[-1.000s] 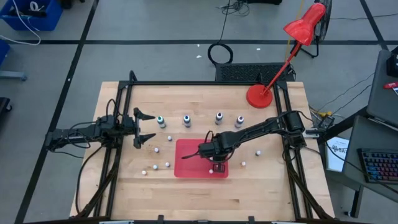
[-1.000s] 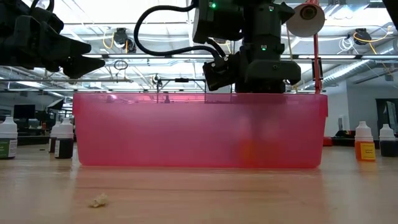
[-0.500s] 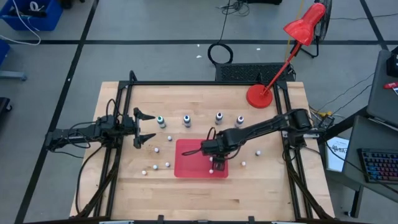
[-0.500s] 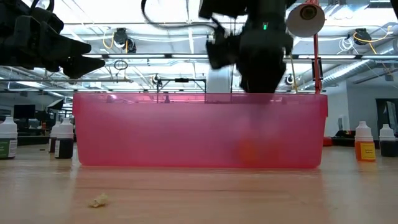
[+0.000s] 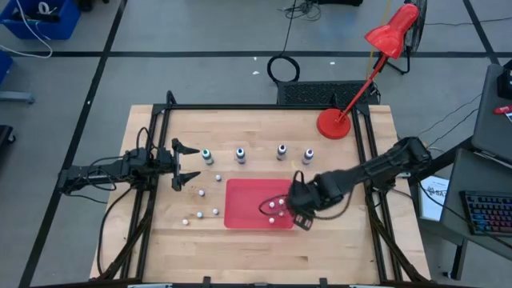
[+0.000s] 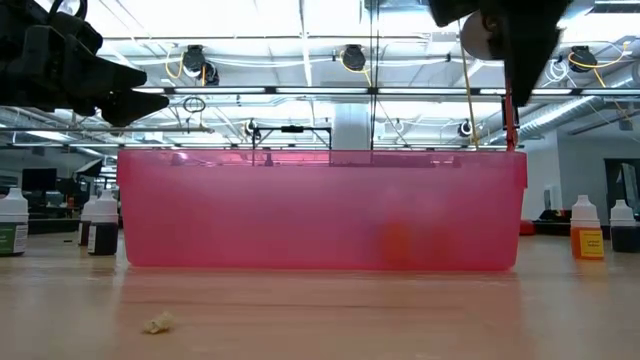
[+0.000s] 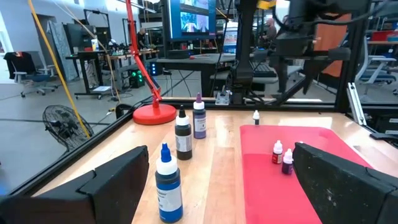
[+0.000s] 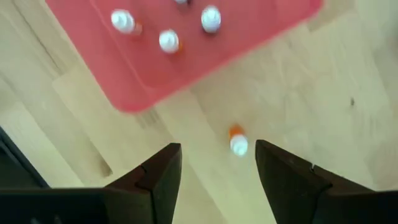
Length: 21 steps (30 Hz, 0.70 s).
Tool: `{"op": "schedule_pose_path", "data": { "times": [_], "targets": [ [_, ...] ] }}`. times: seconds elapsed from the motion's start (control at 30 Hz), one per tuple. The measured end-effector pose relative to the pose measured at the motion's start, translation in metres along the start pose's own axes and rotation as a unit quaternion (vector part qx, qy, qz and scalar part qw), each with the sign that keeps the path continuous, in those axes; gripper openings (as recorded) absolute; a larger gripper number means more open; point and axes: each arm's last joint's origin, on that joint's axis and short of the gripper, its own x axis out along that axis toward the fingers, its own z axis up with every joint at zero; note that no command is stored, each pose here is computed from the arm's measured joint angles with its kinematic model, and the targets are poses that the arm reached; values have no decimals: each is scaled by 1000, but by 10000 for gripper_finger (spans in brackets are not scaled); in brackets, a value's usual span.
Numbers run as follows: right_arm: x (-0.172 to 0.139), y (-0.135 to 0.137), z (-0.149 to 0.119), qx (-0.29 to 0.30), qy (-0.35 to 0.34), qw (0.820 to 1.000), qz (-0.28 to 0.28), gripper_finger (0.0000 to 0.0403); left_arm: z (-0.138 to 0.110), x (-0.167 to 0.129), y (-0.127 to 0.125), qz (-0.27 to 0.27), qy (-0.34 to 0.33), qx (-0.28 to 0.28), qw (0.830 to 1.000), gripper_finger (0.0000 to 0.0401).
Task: Pick & Place food coloring
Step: Put the small orange food coloring bottle into the pink bin
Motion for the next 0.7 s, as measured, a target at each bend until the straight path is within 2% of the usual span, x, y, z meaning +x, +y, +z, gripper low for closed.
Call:
{"op": "schedule_pose_path", "data": {
  "times": [0.17, 0.37, 0.53, 0.7],
  "targets": [
    [10, 7, -19, -5, -16, 999, -36, 192, 0, 0, 0, 0, 0, 0, 1000, 392],
    [44, -6, -32, 20, 2, 996, -83, 192, 0, 0, 0, 0, 0, 0, 1000, 392],
    [72, -13, -37, 23, -1, 997, -74, 192, 0, 0, 0, 0, 0, 0, 1000, 392],
    [94, -15, -41, 28, 1, 999, -34, 192, 0, 0, 0, 0, 0, 0, 1000, 392]
  ]
}}
